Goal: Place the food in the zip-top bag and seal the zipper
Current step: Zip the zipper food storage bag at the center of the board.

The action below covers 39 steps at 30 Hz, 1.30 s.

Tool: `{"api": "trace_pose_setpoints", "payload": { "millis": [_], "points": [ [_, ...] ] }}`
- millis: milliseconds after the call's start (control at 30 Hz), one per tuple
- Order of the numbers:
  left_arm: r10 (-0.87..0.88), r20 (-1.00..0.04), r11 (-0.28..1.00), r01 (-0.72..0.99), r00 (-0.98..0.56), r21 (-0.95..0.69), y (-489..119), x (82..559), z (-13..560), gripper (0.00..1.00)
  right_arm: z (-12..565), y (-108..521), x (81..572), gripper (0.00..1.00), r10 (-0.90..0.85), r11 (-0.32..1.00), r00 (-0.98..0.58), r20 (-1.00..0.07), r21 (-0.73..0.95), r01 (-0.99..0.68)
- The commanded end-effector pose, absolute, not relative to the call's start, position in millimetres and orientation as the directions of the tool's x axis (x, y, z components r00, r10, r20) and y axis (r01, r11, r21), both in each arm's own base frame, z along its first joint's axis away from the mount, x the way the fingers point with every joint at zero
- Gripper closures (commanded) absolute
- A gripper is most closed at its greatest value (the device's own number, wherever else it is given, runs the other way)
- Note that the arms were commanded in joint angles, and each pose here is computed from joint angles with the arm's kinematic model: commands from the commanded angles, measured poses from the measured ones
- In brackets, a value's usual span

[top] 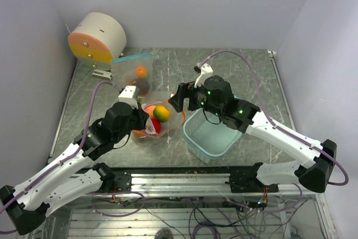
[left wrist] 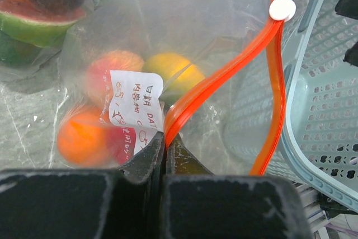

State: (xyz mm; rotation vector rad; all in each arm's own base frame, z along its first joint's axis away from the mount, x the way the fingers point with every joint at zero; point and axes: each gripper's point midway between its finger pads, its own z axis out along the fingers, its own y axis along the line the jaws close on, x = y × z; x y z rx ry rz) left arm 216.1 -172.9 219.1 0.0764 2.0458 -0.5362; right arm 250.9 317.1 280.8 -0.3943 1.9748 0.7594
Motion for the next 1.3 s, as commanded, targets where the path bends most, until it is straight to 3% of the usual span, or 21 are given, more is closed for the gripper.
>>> {"api": "trace_pose_setpoints", "payload": {
  "millis": [0,333,633,767,867,1000,1067,1133,1267],
  "points": [
    [-0.206,-0.852,0.888,0.275,-0.481,-0.37,-175.9,221.3,237.4,0.93,286.3,332.4,260.1,0.15,0.198,0.727,-0.543,-0.816,0.493,-0.477],
    [-0.215,-0.852,0.886,0.273,-0.478,-0.376,-173.3,219.2,238.1,0.93,268.4,347.1,282.3,0.29,0.192,0.78,-0.554,-0.81,0.468,-0.415],
    [-0.208,-0.852,0.883,0.282,-0.481,-0.375,-177.7,221.2,237.5,0.93,267.1,353.3,281.8,0.78,0.174,0.768,-0.547,-0.819,0.461,-0.445],
    [-0.205,-0.856,0.883,0.287,-0.475,-0.371,-178.0,222.0,240.2,0.93,273.0,354.2,281.2,0.87,0.172,0.758,-0.531,-0.83,0.456,-0.467],
    [-0.209,-0.867,0.882,0.296,-0.453,-0.367,-175.3,221.6,249.0,0.93,283.0,357.7,278.3,1.0,0.17,0.731,-0.508,-0.845,0.454,-0.51],
    [-0.213,-0.878,0.874,0.318,-0.429,-0.368,-174.3,219.5,259.3,0.91,291.2,363.1,277.4,1.0,0.165,0.707,-0.486,-0.858,0.446,-0.548],
    [-0.204,-0.884,0.865,0.345,-0.421,-0.364,-176.0,217.4,264.8,0.8,298.0,367.5,276.1,1.0,0.16,0.686,-0.473,-0.867,0.442,-0.579],
    [-0.182,-0.896,0.856,0.383,-0.406,-0.347,-176.6,213.0,273.5,0.61,308.9,370.8,274.1,1.0,0.156,0.661,-0.451,-0.879,0.432,-0.614],
    [-0.12,-0.934,0.851,0.45,-0.336,-0.271,-162.0,198.8,307.0,0.02,340.1,378.4,269.3,1.0,0.133,0.608,-0.398,-0.908,0.392,-0.691]
  ]
}}
